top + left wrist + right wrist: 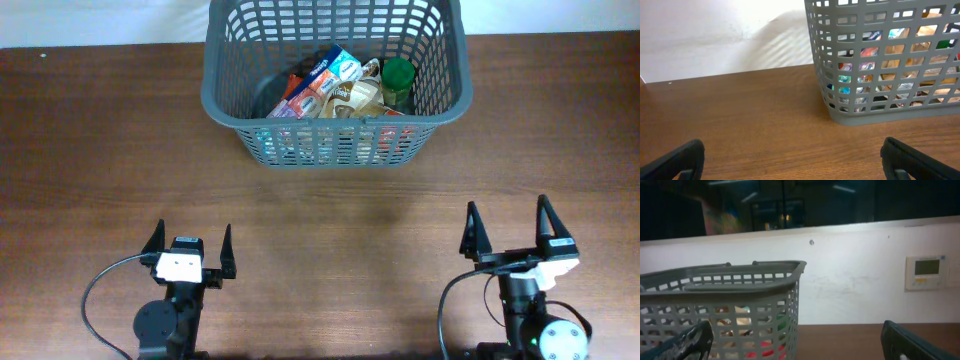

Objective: Pack container

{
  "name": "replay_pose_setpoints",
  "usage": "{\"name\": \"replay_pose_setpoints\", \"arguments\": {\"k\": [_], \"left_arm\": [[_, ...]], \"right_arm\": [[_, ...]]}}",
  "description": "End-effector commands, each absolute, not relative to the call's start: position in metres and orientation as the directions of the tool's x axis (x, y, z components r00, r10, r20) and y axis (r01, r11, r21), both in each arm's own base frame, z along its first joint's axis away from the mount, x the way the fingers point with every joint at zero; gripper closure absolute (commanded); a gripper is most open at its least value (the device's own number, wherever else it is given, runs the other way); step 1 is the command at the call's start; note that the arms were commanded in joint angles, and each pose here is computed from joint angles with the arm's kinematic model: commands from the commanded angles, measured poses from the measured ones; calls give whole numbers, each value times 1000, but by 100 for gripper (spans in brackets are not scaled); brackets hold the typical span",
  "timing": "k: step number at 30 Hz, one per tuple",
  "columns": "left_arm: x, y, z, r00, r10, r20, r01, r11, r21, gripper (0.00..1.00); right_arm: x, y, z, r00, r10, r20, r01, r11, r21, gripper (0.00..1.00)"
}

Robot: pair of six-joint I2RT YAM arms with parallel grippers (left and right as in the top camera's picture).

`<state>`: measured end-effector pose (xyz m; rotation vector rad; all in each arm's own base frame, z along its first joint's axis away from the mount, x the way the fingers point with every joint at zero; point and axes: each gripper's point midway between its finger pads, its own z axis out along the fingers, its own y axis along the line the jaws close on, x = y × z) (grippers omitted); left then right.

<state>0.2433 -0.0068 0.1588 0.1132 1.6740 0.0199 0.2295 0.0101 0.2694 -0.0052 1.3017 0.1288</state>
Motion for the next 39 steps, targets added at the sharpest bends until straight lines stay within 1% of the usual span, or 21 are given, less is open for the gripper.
{"name": "replay_pose_setpoints", "arguments": {"k": [1,10,19,25,30,39], "left_arm": [[243,-6,157,-98,107,-990,58,993,101,1],[243,-6,157,-98,107,-990,58,993,101,1],[243,-6,157,-98,107,-990,58,993,101,1],[243,-6,157,-98,107,-990,58,993,101,1],[243,-6,157,-98,107,-990,58,993,101,1],[243,-6,157,-98,107,-990,58,993,101,1]], "right_arm": [[232,10,261,275,99,-956,-98,992,74,1],[234,6,254,272,98,-957,-75,994,81,1],[233,3,257,321,97,-942,-63,995,81,1],[234,3,253,313,96,-945,-61,995,81,1],[238,4,238,250,99,-963,-62,994,86,1],[246,4,186,41,108,-993,-46,993,106,1]]}}
